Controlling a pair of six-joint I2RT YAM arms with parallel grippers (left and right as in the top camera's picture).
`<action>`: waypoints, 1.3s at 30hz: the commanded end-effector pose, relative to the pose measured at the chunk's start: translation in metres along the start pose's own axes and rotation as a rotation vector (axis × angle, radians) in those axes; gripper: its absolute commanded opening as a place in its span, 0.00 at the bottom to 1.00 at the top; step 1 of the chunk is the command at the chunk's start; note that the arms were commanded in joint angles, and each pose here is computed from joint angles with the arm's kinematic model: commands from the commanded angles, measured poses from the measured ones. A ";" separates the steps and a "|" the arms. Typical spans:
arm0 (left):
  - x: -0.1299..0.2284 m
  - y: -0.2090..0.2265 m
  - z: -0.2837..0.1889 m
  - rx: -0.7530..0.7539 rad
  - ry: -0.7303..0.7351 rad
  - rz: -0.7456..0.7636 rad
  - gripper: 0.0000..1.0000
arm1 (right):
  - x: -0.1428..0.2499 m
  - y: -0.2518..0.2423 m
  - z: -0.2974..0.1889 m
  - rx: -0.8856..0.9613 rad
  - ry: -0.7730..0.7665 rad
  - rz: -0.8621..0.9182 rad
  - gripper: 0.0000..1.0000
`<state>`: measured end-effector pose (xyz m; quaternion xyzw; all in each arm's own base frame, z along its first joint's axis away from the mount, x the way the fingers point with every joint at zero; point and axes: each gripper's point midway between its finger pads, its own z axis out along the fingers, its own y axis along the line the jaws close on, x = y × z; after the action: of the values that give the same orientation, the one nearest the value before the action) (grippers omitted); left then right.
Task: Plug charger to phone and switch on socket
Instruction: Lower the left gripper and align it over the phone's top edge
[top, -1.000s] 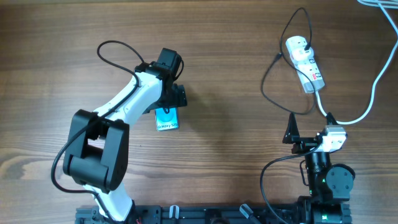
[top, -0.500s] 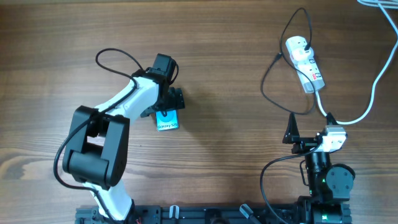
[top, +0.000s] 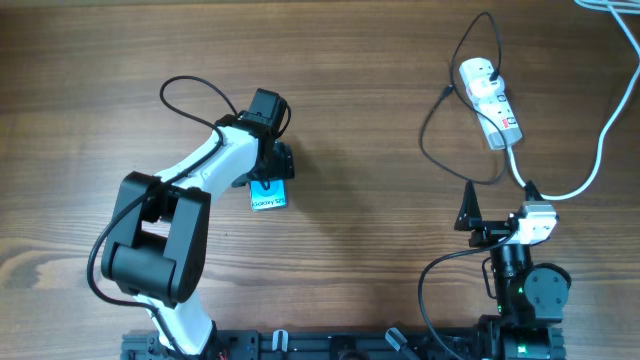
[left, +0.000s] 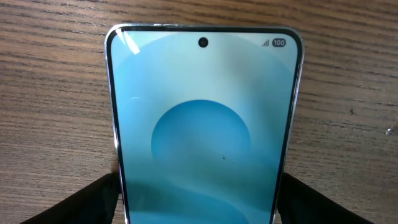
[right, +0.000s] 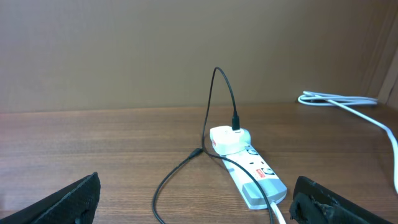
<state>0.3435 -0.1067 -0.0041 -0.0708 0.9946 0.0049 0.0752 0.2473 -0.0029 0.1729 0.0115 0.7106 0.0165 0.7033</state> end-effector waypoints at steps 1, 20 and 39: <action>0.028 -0.004 0.020 0.028 0.105 0.019 0.73 | -0.002 -0.001 -0.001 0.006 -0.012 -0.012 1.00; 0.037 -0.003 0.018 0.031 0.144 0.017 0.88 | -0.002 -0.001 -0.001 0.006 -0.012 -0.012 1.00; 0.030 0.006 0.019 0.083 0.160 0.002 0.89 | -0.002 -0.001 -0.001 0.006 -0.012 -0.012 1.00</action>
<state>0.3355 -0.1065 -0.0003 -0.0889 0.9937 -0.0570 0.0362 0.2473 -0.0029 0.1729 0.0115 0.7106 0.0165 0.7033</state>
